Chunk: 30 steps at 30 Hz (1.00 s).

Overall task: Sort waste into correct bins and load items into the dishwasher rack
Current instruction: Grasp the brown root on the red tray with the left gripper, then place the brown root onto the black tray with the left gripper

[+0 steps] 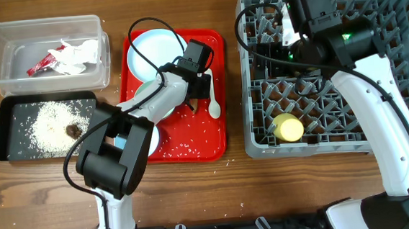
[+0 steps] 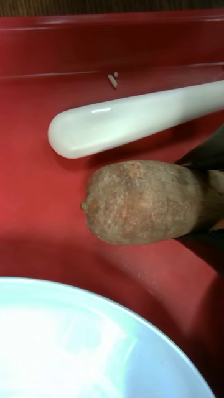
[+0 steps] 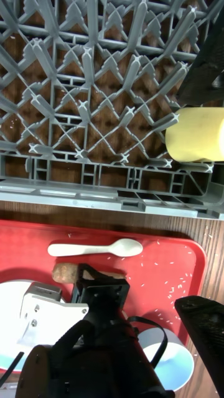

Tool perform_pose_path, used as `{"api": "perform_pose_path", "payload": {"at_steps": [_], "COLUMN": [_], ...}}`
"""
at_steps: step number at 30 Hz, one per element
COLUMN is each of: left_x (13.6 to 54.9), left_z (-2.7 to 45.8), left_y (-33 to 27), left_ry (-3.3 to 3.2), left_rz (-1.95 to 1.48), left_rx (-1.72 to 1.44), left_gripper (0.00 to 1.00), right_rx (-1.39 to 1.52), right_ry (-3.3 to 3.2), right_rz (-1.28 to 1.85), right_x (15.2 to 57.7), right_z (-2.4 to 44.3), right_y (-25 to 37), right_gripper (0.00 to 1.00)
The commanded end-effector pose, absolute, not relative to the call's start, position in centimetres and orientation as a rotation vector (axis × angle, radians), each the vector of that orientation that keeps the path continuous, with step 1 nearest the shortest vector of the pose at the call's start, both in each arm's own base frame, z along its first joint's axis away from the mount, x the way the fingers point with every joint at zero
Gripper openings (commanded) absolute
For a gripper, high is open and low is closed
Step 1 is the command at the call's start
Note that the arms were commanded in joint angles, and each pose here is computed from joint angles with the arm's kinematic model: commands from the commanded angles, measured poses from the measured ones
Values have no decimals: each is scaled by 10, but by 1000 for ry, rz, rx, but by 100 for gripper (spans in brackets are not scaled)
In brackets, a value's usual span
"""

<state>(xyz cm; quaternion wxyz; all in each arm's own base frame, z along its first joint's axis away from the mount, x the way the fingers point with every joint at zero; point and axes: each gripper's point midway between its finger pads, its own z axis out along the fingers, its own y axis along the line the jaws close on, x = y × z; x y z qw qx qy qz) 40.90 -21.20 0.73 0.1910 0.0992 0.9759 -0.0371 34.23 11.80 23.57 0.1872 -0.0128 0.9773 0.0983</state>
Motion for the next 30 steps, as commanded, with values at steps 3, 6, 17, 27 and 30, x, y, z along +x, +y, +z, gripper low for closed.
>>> {"api": "perform_pose_path", "payload": {"at_steps": [3,6,17,27,30], "left_x": [414,418,386,320,320], "left_z": [36,96,193,65,40], "left_y": [-214,-212,44,170,176], "left_ry": [2713,2638,2428,2004,2020], "left_rz": [-132,-181,-4,113,142], "left_rx": [235,179,-946,-2037,-2070], "left_gripper": [13,9,4,4,16], "right_rx": [-28,-27,-26,-28,-27], "right_ry": [2761,2761,2739,2724,2727], "right_rz": [251,251,259,281,281], "right_x": [344,343,349,352,352], "right_z": [232,232,234,235,234], "right_y": [116,116,117,121,121], "right_gripper": [100,100,100,100,100]}}
